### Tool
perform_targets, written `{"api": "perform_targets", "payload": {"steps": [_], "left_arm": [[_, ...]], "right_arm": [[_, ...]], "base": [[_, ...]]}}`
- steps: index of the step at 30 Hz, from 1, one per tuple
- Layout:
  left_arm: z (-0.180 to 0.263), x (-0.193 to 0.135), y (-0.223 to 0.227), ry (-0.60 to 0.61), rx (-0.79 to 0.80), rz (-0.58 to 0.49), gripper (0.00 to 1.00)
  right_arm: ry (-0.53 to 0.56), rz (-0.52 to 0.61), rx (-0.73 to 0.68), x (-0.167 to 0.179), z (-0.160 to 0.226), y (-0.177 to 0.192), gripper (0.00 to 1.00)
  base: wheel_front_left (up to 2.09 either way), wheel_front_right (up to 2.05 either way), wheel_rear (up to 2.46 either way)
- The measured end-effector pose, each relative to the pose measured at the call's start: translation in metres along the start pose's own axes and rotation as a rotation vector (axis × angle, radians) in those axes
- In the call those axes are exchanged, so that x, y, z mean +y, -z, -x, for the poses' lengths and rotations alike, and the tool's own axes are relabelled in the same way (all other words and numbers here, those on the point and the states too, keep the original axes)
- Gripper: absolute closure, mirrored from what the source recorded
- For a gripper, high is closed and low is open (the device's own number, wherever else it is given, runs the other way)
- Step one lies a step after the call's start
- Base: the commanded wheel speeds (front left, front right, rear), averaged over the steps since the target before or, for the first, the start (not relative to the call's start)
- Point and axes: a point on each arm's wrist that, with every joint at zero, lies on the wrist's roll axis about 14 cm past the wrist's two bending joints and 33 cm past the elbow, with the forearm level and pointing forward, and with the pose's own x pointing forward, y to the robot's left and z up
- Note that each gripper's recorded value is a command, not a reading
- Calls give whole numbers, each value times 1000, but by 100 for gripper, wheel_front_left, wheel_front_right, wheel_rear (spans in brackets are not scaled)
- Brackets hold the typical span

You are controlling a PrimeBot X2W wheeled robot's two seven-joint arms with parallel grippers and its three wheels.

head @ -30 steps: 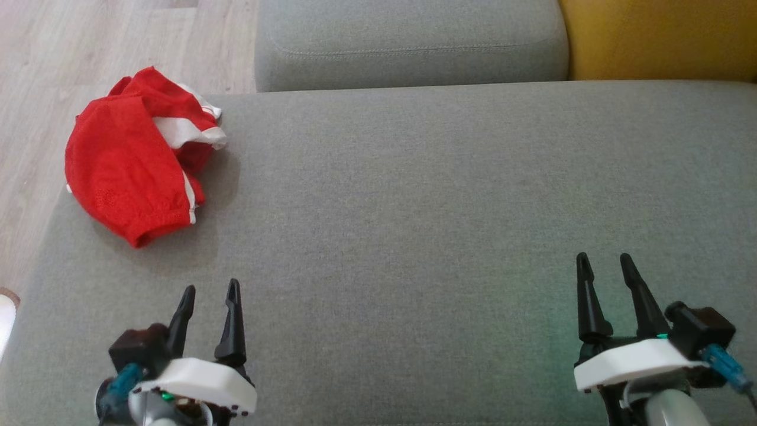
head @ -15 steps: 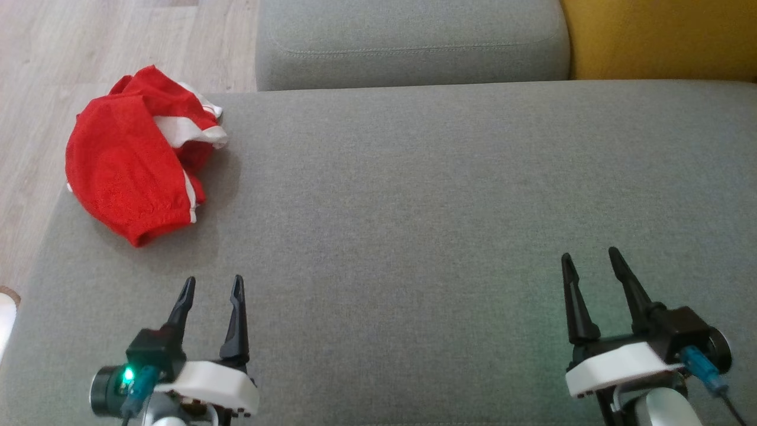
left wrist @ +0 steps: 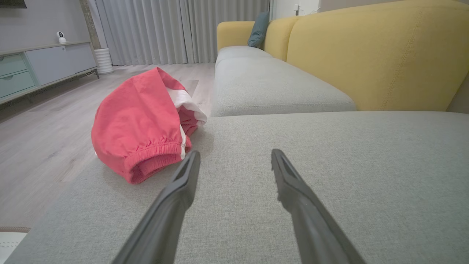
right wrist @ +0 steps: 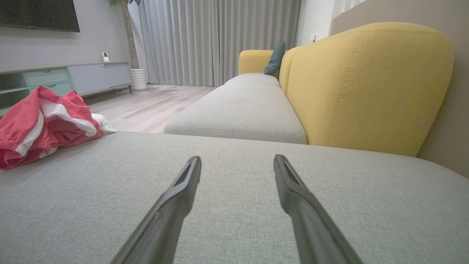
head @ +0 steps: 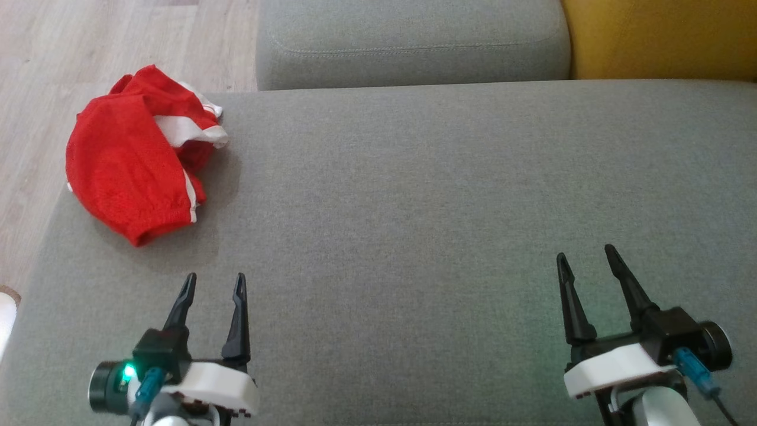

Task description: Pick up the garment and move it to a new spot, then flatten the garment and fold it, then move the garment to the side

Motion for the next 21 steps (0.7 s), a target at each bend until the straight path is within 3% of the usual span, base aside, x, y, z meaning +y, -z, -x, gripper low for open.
{"api": "perform_targets", "payload": {"steps": [21], "left_arm": [[1, 1, 5, 0, 17, 7, 0]], "right_arm": [[16, -46, 3, -3, 0, 2, 0]], "base": [[0, 0, 0]]}}
